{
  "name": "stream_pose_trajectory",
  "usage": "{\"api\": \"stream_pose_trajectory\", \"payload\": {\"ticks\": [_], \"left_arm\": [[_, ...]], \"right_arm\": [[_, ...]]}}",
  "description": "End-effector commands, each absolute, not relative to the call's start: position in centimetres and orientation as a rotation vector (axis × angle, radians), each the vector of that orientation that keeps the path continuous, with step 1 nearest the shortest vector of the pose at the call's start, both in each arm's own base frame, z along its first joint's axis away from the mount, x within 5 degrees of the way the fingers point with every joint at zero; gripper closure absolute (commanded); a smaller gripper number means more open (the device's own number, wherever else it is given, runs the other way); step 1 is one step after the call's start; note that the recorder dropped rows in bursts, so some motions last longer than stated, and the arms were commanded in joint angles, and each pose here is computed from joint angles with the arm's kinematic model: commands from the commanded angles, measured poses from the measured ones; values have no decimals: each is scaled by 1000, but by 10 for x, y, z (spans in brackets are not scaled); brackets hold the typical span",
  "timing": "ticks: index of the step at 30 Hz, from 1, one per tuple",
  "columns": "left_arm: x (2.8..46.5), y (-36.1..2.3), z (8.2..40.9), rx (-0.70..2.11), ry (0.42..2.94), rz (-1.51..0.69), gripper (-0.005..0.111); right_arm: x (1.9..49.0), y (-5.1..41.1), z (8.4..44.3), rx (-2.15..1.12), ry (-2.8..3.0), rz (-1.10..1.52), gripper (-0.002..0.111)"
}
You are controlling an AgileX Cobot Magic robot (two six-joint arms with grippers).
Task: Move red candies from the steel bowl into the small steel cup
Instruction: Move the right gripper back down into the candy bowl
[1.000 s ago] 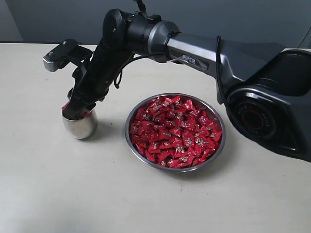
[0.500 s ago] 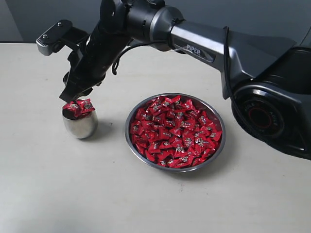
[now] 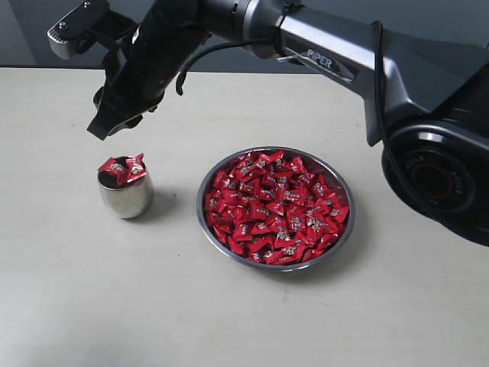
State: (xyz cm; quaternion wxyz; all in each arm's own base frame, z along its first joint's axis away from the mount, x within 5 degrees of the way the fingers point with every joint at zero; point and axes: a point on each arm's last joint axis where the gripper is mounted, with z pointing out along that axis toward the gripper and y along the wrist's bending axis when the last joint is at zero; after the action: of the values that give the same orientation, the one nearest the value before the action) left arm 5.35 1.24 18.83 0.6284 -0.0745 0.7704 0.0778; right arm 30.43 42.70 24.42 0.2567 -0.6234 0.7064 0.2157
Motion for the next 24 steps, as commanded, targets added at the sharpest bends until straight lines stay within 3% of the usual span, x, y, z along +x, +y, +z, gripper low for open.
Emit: {"api": "stream_pose_trajectory", "payload": {"ticks": [1,7,9,14,24], "left_arm": [[53,12,187,-173,1763,178,106],[53,12,187,-173,1763,178,106],[53,12,187,-173,1763,178,106],[53,12,187,-173,1763,178,106],[53,12,187,-173,1763,178,106]], "right_arm": [[307,419,260,-1647,1938,491,69],[313,411,262,-1558,2029,373,70],[314,410,267,-1532,2032,382,77],[314,409,277,-1501,2003,376,109],[333,398,282,-1242,2110,379,109]]}}
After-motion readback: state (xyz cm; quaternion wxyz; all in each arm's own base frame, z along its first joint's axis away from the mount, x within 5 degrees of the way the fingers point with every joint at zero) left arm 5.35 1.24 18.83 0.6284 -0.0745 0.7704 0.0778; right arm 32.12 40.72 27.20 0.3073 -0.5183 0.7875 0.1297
